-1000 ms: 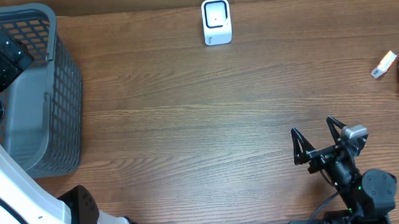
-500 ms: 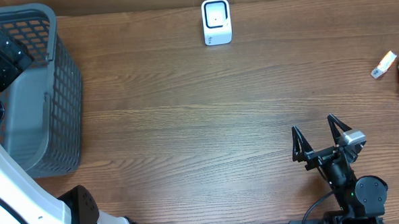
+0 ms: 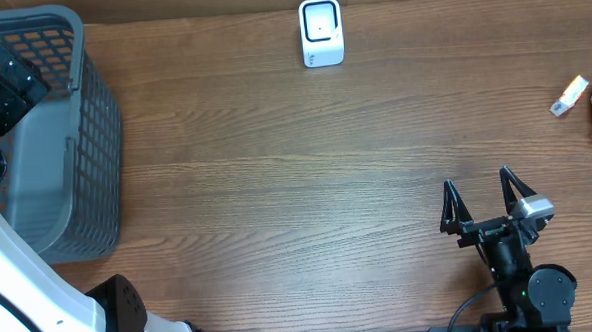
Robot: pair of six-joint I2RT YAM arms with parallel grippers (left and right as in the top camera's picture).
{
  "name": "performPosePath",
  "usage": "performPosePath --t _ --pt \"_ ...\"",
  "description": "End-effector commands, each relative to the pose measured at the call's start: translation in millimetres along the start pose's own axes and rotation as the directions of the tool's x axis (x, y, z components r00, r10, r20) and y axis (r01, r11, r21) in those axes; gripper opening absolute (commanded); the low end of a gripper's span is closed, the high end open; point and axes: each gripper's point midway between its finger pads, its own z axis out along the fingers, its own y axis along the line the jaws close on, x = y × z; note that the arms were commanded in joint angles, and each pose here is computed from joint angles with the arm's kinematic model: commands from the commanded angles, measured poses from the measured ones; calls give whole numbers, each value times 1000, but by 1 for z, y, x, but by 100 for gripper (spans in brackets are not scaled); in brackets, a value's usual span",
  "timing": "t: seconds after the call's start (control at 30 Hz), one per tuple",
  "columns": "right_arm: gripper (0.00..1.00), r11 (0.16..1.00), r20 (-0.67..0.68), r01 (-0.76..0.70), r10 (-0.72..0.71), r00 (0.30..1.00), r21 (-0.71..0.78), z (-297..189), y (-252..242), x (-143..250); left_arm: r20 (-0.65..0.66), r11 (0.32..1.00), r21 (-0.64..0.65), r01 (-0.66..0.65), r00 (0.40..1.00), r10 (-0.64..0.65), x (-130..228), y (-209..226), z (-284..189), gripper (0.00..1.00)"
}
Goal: Scan the item barcode
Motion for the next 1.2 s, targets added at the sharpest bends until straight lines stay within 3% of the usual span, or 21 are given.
performPosePath --t 0.0,0.17,0.37,1.17 --pt "100 1000 -8 1 -1 1000 28 0 -7 10 2 1000 -8 16 1000 -16 -1 2 1 100" --pt "100 998 -10 2 -1 1000 55 0 -12 11 2 1000 -8 17 1000 -17 -1 2 1 100" --pt "100 992 -113 -5 19 993 126 -3 -25 38 2 1000 -8 16 1000 -16 -1 2 1 100" --pt "100 991 -109 -5 19 994 132 -3 -26 37 2 1000 -8 17 1000 -17 -1 2 1 100"
